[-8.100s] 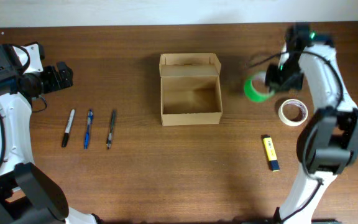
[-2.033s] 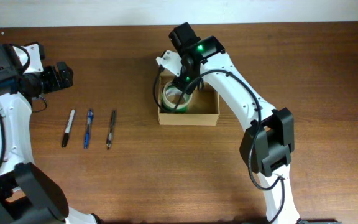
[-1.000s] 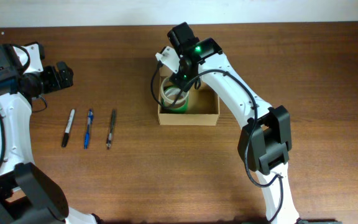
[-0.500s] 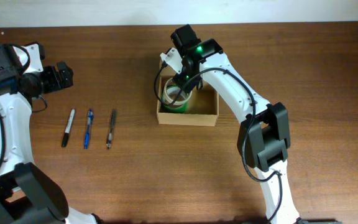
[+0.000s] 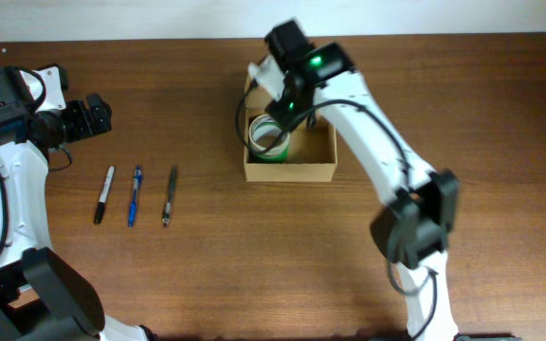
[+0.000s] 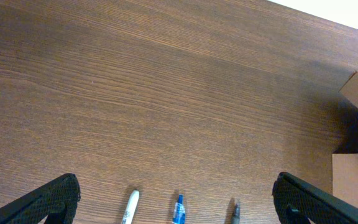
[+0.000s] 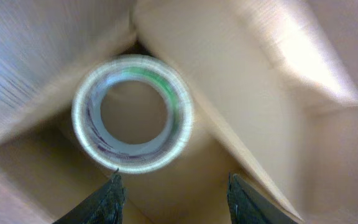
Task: Pack container
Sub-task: 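Move the right gripper down onto the yellow highlighter and grasp it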
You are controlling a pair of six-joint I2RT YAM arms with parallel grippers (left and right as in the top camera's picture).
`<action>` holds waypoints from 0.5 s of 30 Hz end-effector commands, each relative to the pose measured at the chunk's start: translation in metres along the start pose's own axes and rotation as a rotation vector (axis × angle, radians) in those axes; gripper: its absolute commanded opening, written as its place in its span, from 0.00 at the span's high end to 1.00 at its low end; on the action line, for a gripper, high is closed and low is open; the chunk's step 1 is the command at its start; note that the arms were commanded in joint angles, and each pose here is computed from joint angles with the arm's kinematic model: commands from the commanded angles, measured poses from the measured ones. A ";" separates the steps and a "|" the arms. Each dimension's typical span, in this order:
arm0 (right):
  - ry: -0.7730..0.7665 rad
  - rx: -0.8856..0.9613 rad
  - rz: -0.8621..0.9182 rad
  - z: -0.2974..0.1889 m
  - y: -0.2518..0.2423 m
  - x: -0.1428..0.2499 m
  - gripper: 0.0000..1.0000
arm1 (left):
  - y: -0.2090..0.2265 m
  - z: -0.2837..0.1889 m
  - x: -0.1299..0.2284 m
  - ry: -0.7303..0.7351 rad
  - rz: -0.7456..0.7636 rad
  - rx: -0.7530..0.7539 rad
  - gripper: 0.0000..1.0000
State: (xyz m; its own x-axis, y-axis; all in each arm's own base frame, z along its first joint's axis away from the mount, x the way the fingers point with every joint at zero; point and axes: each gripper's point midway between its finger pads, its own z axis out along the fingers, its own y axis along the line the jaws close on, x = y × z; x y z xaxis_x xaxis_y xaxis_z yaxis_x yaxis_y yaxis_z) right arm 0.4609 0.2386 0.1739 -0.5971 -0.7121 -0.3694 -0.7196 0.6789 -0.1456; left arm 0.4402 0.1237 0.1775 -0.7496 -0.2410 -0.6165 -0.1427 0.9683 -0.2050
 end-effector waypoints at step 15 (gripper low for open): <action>-0.305 0.440 0.879 -0.241 -0.151 0.195 0.44 | 0.000 0.000 -0.003 -0.005 0.017 0.011 0.01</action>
State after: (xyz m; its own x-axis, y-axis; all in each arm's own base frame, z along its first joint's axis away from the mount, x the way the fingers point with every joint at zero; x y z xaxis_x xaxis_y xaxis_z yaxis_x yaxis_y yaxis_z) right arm 0.3706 -0.0225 0.4117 -0.5813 -0.0763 -0.8101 0.0597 0.9889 -0.1359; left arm 0.4402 0.1238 0.1775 -0.7496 -0.2410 -0.6164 -0.1430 0.9683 -0.2047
